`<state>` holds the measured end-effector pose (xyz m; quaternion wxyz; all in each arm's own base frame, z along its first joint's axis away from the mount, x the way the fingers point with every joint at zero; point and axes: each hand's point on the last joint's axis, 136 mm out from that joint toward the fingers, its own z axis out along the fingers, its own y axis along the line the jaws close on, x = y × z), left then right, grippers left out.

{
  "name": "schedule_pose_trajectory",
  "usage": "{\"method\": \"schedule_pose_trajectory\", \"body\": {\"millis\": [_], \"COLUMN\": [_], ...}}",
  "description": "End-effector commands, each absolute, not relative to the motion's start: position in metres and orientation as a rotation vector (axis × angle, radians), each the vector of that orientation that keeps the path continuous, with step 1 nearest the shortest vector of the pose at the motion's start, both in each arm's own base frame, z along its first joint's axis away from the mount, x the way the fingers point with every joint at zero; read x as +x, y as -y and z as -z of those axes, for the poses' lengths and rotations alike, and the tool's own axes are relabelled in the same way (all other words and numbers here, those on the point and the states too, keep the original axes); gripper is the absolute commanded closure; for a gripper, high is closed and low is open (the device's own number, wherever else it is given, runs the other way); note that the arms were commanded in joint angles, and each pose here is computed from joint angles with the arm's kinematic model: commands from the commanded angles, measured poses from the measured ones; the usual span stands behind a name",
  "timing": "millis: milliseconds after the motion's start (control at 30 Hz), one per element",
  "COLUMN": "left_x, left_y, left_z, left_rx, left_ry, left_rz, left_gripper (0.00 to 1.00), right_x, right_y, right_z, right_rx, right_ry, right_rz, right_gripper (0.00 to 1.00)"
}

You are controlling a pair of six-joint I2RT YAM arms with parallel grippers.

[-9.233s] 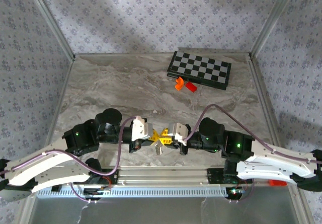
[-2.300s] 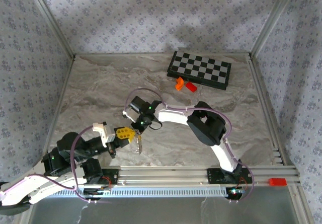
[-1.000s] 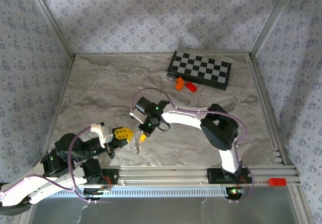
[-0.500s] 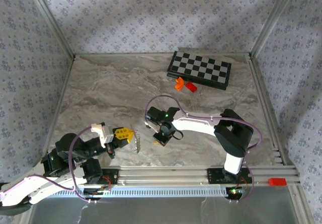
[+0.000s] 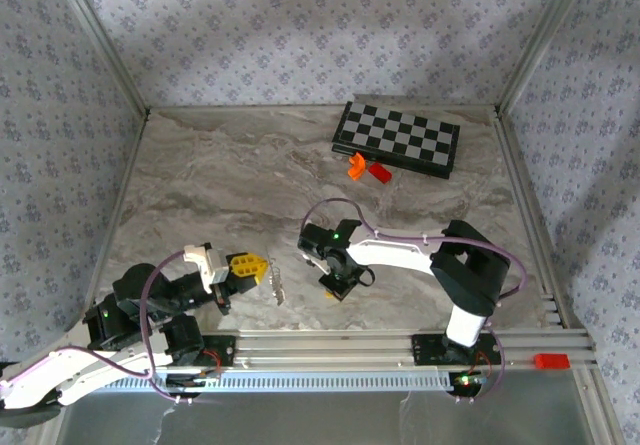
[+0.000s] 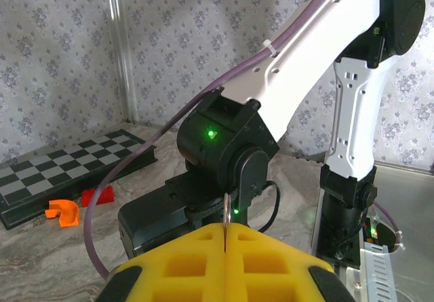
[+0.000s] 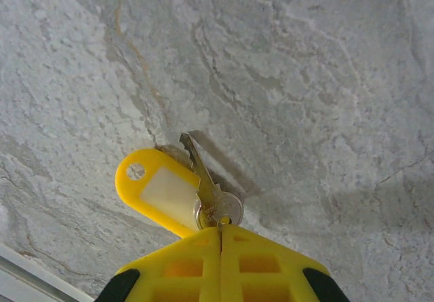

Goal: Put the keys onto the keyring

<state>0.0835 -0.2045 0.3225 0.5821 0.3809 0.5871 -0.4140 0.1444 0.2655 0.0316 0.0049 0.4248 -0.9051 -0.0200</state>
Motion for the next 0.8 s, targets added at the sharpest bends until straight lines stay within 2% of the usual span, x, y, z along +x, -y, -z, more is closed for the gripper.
{"method": "schedule_pose_trajectory", "body": {"millis": [0,167,400,767], "left_x": [0.0831,0.083,0.0828,0.0818], "left_y": [0.2047,0.2044,0.2053,0.2049], "left_z": [-0.3356,-0.3368,-0.3364,-0.338], "left_rx": [0.859,0.858,0.863,0.867], "left_ry": [-1.332,-1.33,-1.333,-1.331], "left_rz": [0.991,0.992,0.992,0.994], "left_gripper": [1.0,1.0,1.0,1.0], "right_x": [0.1397,0.1391,0.1398,0.1409], "right_y": [-0.2549,-0.2557,-0.2591,-0.2573], "right_z": [-0.0328,-0.032,-0.0344,-0.0325], "right_rx": [1.296,1.292,1.268,1.261], "right_ry": [2.834,2.835,2.868,2.891], "right_rz": [0.01,0.019,0.075,0.086], "right_gripper": [1.0,1.0,0.93,0.9]}}
